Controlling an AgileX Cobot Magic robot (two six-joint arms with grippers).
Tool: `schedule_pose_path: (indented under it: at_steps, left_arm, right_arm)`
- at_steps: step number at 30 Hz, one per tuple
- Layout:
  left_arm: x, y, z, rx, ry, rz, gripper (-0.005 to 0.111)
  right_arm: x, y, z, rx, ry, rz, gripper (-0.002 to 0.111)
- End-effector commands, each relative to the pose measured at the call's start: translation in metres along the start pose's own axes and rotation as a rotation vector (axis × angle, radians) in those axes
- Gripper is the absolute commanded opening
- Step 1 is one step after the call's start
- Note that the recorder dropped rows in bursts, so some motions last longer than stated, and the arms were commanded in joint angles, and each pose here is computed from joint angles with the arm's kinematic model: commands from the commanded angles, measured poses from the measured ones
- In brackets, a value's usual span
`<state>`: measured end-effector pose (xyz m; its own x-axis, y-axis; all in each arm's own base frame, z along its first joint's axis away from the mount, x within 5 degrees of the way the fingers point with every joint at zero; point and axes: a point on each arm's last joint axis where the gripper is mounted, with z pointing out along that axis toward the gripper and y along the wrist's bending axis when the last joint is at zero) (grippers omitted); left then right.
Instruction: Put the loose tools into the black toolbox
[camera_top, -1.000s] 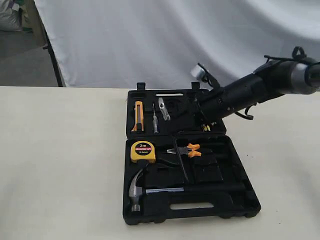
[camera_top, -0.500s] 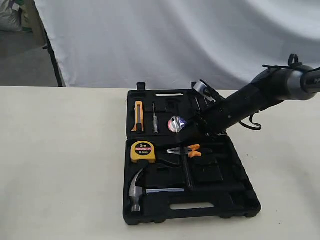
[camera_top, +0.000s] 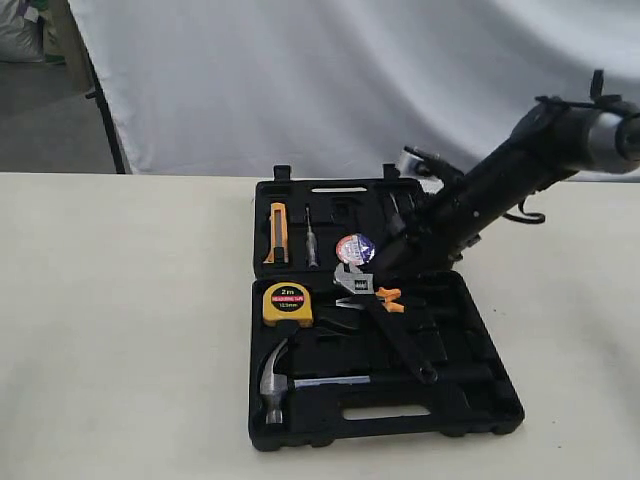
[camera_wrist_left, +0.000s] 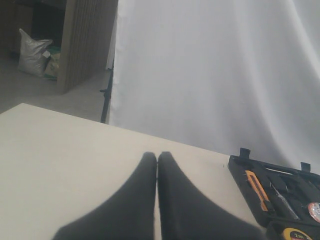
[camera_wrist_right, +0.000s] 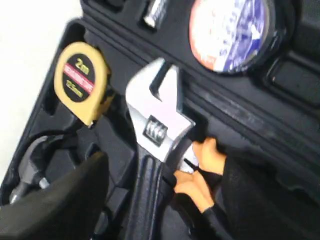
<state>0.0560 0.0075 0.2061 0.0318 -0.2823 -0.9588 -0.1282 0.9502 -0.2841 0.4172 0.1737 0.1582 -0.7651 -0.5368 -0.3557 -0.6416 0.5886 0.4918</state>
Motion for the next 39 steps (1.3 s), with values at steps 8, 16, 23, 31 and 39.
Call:
schedule_pose_path:
  at_steps: [8, 16, 23, 31, 39]
  left_arm:
    - [-0.002, 0.001, 0.000, -0.021, -0.020, 0.000, 0.001]
    - [-0.002, 0.001, 0.000, -0.021, -0.020, 0.000, 0.001]
    - [-0.002, 0.001, 0.000, -0.021, -0.020, 0.000, 0.001]
    - [-0.002, 0.001, 0.000, -0.021, -0.020, 0.000, 0.001]
    - [-0.002, 0.001, 0.000, -0.021, -0.020, 0.000, 0.001]
  right_arm:
    - [-0.023, 0.058, 0.000, 0.334, 0.118, -0.253, 0.065]
    - [-0.017, 0.108, 0.041, 0.622, 0.240, -0.285, 0.065]
    - [-0.004, 0.113, 0.057, 0.871, 0.247, -0.296, 0.065]
    - [0.004, 0.114, 0.067, 0.827, 0.255, -0.281, 0.065]
    - [0.007, 0.119, 0.078, 0.835, 0.273, -0.323, 0.065]
